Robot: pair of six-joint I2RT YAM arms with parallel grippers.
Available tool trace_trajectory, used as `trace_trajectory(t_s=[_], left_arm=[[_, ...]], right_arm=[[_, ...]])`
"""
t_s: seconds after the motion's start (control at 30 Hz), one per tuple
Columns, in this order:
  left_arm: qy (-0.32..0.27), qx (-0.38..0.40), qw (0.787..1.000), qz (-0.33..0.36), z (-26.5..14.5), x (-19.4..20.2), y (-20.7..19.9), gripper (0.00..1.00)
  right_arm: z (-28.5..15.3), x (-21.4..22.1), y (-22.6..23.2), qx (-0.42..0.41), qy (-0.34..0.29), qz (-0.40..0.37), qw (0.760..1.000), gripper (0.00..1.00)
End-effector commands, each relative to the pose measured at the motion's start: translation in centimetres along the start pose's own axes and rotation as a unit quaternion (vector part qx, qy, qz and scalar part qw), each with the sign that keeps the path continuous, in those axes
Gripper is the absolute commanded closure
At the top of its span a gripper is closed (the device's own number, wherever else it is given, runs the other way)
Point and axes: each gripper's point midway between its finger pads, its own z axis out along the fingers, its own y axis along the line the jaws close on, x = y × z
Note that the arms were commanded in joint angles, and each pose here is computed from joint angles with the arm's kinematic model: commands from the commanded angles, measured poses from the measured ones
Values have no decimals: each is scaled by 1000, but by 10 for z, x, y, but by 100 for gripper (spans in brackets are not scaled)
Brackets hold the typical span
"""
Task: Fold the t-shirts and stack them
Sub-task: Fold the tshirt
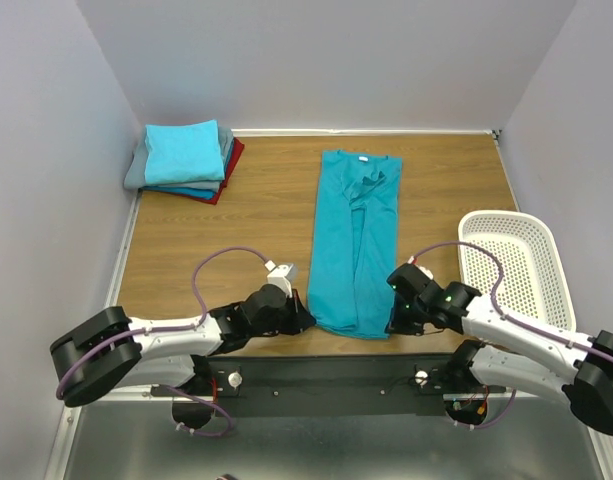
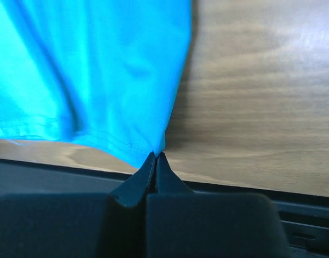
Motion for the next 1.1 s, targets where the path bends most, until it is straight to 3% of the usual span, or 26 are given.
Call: trace_trajectory(t_s=[0.0, 0.47, 1.07], left_arm=[[-101, 22, 995, -4, -2, -52, -29, 100], [-173, 29, 981, 80, 33, -152, -33, 100], [-205, 55, 971, 111, 100, -255, -10, 100]], right_arm=[[-15, -35, 14, -1, -77, 6, 997, 100], [-21, -156, 43, 110, -243, -67, 961, 100], [12, -295, 33, 157, -288, -62, 943, 100]])
